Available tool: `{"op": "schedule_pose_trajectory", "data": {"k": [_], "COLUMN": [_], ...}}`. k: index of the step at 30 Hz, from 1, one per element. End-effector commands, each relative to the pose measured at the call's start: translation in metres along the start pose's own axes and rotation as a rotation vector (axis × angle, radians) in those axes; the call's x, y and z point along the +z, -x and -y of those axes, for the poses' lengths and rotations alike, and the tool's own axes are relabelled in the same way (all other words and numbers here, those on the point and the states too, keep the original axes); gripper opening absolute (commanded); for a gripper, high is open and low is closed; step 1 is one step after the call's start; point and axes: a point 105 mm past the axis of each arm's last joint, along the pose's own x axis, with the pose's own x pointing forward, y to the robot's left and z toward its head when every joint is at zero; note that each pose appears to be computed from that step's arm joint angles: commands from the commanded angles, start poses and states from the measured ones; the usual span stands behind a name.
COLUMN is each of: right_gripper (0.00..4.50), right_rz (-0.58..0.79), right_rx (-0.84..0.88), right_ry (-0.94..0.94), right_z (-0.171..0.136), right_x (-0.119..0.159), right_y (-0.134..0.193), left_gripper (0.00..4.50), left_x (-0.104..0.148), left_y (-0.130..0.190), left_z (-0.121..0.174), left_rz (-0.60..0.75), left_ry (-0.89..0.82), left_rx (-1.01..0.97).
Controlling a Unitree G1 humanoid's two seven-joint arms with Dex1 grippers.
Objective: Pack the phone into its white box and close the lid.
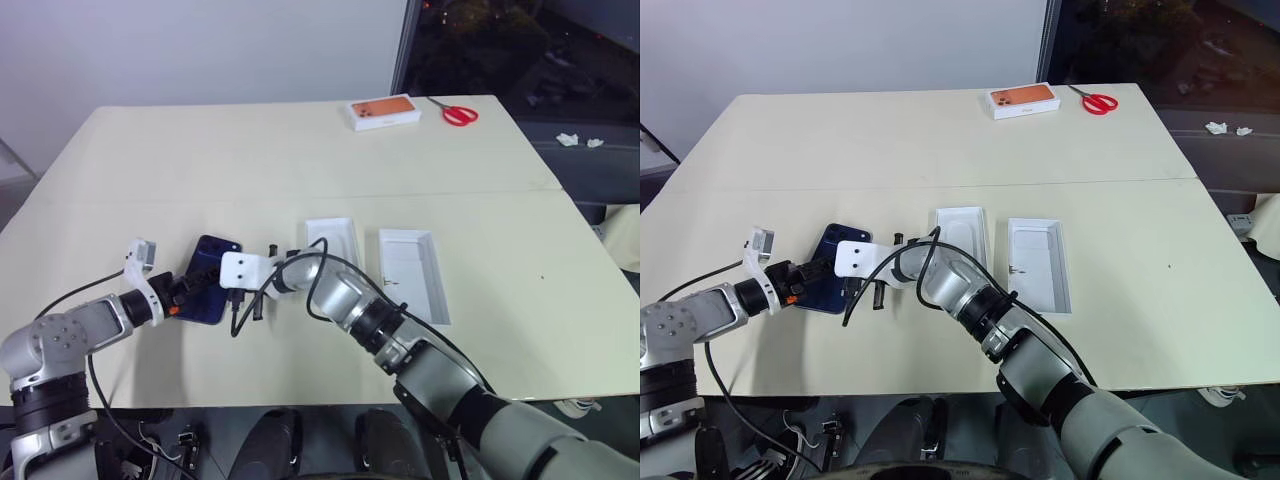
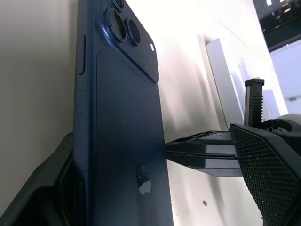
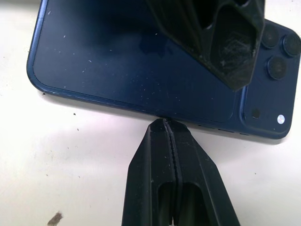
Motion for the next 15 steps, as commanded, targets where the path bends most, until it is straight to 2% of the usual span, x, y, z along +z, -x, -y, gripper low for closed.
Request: {"op": "schedule_pose_trajectory", "data": {"k": [1, 4, 15], "right_gripper": [0.0, 0.0, 0.0], "right_rz": [0.033, 0.033, 0.032], "right_rx": [-0.02, -0.021, -0.032], "right_ry": [0.029, 0.035, 0.048], "right_z": [0.006, 0.006, 0.007], "right_x": [0.01, 0.01, 0.009], "right_y": [0.002, 0.003, 0.004], "left_gripper": [3.18, 1.76, 1.76], "left_x": [-0.032, -0.034, -0.043], "left_y": [-0.004, -0.002, 0.004], "left_z": [-0.01, -0.011, -0.016], "left_rz": [-0.104, -0.106, -0.12], "left_ry": [0.1, 0.111, 0.123], "left_rx": [0.016, 0.016, 0.037]}}
